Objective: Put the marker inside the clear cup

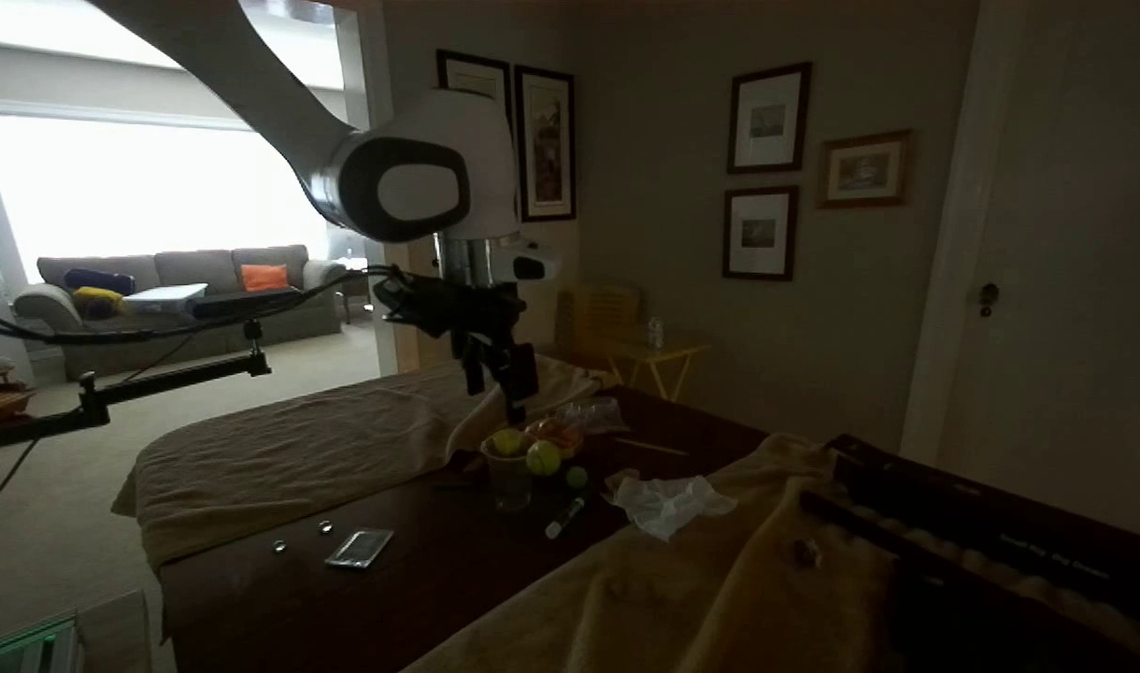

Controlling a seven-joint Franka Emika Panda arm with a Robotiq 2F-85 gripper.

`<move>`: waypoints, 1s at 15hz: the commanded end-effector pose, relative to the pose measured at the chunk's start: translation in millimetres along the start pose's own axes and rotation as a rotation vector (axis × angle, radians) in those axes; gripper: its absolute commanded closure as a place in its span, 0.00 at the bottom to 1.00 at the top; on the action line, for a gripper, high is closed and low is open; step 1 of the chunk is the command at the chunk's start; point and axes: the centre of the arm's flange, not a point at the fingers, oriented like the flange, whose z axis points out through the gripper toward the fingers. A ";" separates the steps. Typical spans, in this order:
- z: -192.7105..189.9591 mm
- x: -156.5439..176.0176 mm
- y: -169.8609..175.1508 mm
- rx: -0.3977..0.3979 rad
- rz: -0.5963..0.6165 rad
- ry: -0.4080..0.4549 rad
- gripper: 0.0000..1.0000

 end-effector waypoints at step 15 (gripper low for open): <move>73.0 28.4 28.3 -0.014 -0.216 0.030 0.00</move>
